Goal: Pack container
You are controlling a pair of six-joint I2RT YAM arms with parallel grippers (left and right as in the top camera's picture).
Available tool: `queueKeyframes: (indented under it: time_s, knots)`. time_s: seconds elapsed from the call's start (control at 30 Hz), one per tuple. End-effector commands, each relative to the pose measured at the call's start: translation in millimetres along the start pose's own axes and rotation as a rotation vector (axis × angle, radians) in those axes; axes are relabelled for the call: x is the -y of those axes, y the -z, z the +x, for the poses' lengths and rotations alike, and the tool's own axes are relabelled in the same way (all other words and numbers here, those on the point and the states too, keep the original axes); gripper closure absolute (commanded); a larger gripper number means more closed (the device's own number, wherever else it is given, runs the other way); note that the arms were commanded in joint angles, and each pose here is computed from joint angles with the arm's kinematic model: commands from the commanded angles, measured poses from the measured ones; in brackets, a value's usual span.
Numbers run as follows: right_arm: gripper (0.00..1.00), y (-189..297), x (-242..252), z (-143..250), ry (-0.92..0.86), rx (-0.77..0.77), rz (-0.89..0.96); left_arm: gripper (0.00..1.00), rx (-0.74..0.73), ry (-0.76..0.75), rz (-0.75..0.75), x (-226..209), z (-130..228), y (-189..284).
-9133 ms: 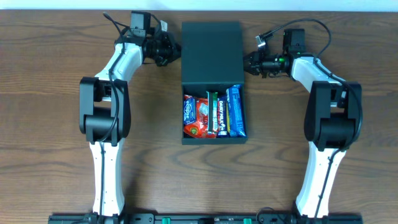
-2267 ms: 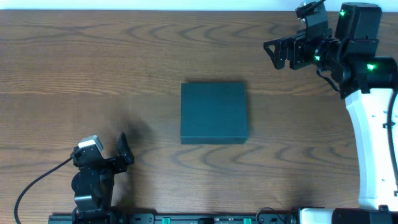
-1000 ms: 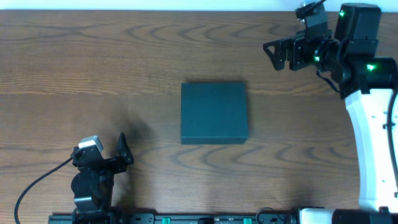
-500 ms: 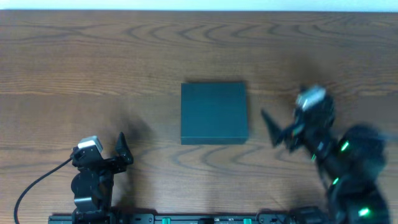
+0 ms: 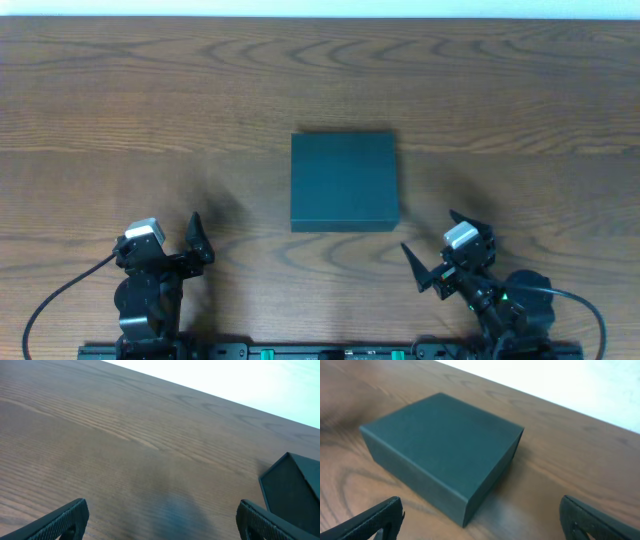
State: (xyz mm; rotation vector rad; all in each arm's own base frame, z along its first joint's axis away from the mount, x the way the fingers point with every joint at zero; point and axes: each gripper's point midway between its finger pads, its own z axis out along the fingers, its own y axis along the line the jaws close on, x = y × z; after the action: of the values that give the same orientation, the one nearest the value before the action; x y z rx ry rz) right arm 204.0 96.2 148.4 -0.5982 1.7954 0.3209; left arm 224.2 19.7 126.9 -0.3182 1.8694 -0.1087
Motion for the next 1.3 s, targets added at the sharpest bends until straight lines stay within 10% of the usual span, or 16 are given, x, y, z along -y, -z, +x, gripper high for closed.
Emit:
queueKeyframes:
  time_s: [0.0,1.27]
  knots:
    - [0.01,-1,-7,9,0.016,0.004,-0.025,0.05,-0.017,-0.012,-0.02,-5,9,-3]
    - [0.01,-3,-18,18,0.023,0.007,-0.068,0.05,-0.017,-0.012,-0.02,-5,9,-3]
